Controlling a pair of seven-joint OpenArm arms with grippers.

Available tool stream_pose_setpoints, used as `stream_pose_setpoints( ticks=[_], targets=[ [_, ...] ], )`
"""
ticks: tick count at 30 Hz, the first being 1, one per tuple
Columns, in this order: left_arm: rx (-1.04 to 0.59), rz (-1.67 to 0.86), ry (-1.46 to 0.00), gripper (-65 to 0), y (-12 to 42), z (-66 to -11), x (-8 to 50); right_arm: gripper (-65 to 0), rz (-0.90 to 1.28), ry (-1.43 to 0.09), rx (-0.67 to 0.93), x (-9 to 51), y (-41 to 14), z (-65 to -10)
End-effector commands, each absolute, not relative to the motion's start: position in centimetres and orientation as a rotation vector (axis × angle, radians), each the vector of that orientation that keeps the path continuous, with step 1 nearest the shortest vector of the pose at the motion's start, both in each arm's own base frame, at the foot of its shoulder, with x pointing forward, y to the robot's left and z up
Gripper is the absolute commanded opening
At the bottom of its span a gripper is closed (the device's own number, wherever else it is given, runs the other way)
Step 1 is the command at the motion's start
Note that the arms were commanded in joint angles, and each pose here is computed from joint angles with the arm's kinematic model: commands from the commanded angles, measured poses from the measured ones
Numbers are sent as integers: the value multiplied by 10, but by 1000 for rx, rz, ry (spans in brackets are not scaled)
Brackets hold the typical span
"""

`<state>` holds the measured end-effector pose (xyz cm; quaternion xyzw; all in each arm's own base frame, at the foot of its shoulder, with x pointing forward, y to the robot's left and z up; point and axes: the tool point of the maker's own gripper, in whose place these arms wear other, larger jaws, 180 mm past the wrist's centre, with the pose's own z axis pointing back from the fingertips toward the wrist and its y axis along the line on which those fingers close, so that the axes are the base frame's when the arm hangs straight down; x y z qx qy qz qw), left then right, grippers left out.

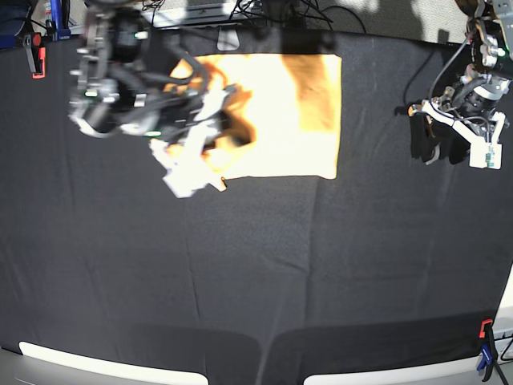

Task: Layout the t-shirt on the table in an organized manner, then fold the t-shirt properly
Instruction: 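Lift the end with the right gripper and fold it over toward the left gripper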

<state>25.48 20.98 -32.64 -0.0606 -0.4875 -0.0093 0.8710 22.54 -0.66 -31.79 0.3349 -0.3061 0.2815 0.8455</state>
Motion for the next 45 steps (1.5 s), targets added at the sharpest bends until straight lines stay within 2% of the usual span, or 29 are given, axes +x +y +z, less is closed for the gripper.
stream_pose_setpoints(
  ticks=[1,8,23,26,28,29,32,35,40,45],
  targets=[
    [-128,-34,-1058,-345,210,-316,259,-650,606,-715,747,233,6,-299],
    [-128,-34,-1057,-345,210,-316,259,-650,666,-749,842,230,53,-280],
    [-128,-34,-1056,-345,210,-316,259,-648,772,-865,849,225,108,-263],
    [-128,-35,-1049,-345,210,-317,258,-434,784,-889,913,218,124,-256],
    [-128,-35,-1040,-345,210,-319,257,-339,789,-906,968,213,138,-249],
    [-128,-35,-1035,-345,210,-319,257,-317,802,-918,993,209,144,-245],
    [-127,-36,-1032,-345,210,-320,256,-314,859,-965,1064,197,161,-228],
    [-127,-35,-1031,-345,210,-320,256,-314,888,-972,1069,198,168,-221],
    [-127,-36,-1032,-345,210,-320,257,-314,936,-911,956,211,155,-235],
    [-100,-48,-1029,-345,213,-321,256,-314,879,-827,826,227,116,-258]
  ],
)
